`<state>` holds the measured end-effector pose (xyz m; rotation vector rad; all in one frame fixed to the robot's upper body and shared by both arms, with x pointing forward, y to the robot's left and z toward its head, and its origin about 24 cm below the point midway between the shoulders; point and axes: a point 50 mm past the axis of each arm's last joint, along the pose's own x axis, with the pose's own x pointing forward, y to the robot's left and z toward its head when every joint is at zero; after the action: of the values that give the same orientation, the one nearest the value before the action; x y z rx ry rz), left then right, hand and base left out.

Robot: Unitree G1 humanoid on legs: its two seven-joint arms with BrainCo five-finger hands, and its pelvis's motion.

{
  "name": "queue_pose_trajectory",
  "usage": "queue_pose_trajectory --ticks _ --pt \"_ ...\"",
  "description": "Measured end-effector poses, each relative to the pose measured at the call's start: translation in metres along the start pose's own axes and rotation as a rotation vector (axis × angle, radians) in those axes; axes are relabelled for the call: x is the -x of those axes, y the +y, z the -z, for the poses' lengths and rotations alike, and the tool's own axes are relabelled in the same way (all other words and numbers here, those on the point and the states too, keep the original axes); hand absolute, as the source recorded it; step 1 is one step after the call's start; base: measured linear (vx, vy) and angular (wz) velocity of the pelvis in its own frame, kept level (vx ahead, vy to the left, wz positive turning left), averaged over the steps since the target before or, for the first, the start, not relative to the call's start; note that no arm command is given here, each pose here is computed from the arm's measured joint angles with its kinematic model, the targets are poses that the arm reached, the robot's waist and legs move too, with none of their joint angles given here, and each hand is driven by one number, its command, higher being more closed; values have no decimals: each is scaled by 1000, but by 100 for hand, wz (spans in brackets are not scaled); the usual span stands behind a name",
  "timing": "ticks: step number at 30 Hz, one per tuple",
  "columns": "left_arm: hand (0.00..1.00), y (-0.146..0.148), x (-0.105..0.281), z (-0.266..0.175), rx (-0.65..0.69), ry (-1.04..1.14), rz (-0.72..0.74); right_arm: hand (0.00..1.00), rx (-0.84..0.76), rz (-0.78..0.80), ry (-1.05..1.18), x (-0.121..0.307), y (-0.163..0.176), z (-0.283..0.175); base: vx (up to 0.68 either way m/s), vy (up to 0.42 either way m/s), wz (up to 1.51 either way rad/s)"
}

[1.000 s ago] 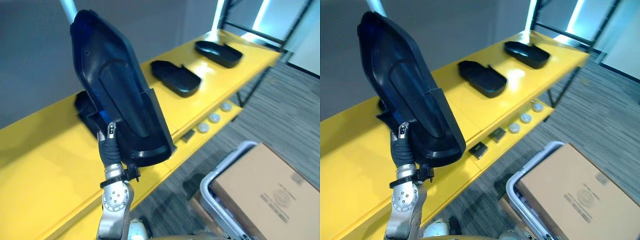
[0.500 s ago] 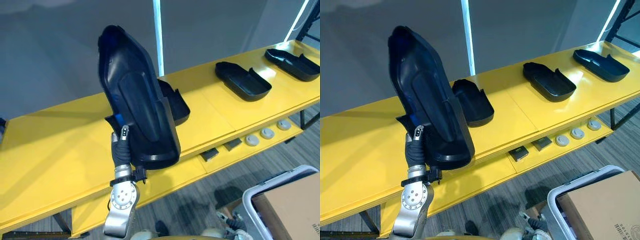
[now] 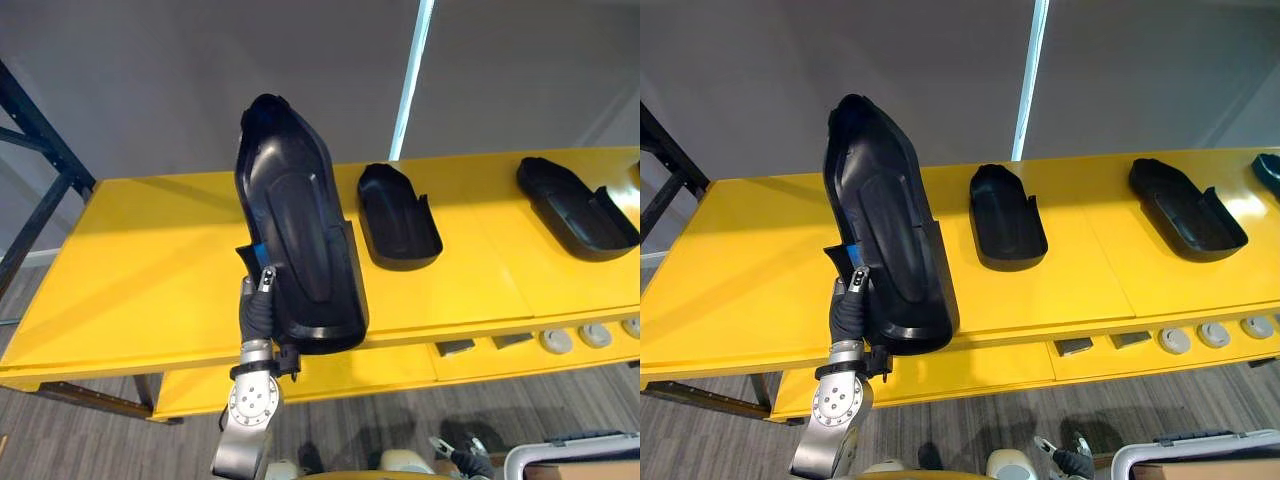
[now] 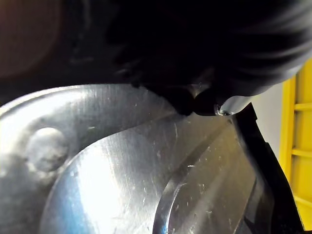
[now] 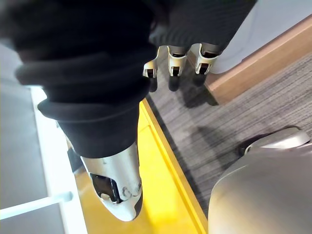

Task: Walk over and take plastic housings, then place them on the shelf

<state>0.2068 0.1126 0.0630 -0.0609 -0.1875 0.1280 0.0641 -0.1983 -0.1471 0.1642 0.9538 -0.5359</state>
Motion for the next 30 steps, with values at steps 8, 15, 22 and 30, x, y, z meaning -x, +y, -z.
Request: queue_pose_trajectory --ticks 8,15,22,30 --pt "100 4 -1 7 -4 33 -29 0 5 23 1 -6 -4 -4 33 13 14" --pt "100 -8 -7 5 14 16 -4 0 5 110 100 -5 -30 16 33 400 27" --pt "100 8 -12 16 -106 32 4 0 -7 40 53 -11 -2 1 -41 475 -22" --pt "100 -11 -5 24 -45 92 43 0 8 4 50 -9 -1 3 -55 106 -9"
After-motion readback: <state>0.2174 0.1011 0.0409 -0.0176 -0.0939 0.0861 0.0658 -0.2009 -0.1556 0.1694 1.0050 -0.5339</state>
